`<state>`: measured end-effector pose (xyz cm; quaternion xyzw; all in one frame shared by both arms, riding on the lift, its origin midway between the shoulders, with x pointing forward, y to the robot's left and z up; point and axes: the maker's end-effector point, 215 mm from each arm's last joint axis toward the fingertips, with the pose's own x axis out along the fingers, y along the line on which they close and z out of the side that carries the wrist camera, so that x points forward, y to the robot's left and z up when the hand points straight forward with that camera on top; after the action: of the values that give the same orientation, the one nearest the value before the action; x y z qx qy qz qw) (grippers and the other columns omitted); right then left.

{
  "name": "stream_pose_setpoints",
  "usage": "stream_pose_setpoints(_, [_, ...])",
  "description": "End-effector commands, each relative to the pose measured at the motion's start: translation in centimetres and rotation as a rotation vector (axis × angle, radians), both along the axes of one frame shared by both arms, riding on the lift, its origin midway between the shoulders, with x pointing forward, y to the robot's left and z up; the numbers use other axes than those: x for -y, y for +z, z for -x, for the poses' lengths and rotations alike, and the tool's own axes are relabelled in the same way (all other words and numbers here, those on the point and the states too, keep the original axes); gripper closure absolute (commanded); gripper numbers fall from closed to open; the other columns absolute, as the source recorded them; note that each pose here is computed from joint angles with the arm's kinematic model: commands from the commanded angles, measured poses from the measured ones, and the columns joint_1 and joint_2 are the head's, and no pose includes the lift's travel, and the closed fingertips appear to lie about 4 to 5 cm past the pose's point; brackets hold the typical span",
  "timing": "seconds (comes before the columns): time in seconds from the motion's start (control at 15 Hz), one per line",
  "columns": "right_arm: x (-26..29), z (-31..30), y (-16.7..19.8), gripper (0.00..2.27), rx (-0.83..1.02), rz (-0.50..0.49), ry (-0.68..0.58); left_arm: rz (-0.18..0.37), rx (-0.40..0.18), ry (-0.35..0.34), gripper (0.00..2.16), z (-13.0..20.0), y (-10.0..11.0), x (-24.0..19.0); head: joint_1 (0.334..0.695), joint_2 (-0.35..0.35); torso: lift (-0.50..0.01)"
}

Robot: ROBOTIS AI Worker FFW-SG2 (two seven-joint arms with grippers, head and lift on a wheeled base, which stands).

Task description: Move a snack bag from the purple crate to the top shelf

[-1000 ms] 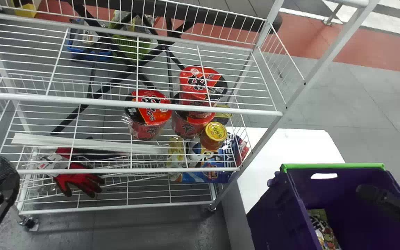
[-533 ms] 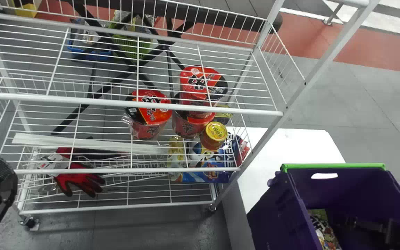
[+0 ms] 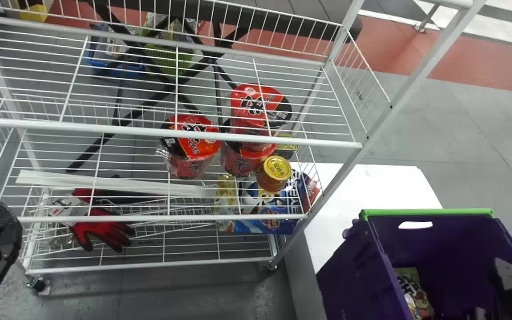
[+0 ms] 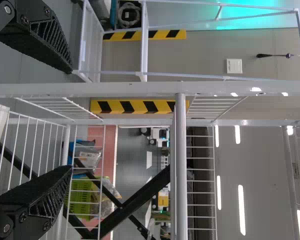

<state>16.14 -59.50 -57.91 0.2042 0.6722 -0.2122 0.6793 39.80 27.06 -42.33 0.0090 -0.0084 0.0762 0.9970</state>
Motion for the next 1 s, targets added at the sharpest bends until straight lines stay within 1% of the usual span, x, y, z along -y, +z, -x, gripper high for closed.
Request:
stream_pose_setpoints(0.0, [-0.2, 1.1, -1.2, 0.17, -0.093, 0.004, 0.014, 0.006, 0.016, 0.005, 0.13, 0.1, 0.2, -0.2, 0.695, -0.350, -0.452])
stream_pose_setpoints(0.2, [0.0, 2.0, -2.1, 0.17, -0.208, 0.025, 0.053, 0.012, 0.033, 0.008, 0.13, 0.0, 0.6, -0.3, 0.695, -0.350, -0.452])
stream_pose_setpoints(0.4, [1.3, 2.8, -1.9, 0.17, -0.301, 0.065, 0.070, 0.015, 0.043, 0.010, 0.13, -0.3, 0.9, -0.4, 0.695, -0.350, -0.452])
stream_pose_setpoints(0.53, [1.6, 3.4, -1.8, 0.16, -0.340, 0.050, 0.037, 0.017, 0.049, 0.012, 0.13, -0.5, 1.0, -0.5, 0.695, -0.350, -0.452])
stream_pose_setpoints(0.73, [2.6, 1.6, -2.5, 0.15, -0.317, 0.072, 0.105, 0.018, 0.056, 0.005, 0.13, -1.1, 1.2, -0.2, 0.695, -0.350, -0.452])
stream_pose_setpoints(0.93, [4.0, 2.0, -3.3, 0.14, -0.301, 0.095, 0.138, 0.030, 0.055, -0.032, 0.13, -2.2, 1.0, 1.3, 0.695, -0.350, -0.452])
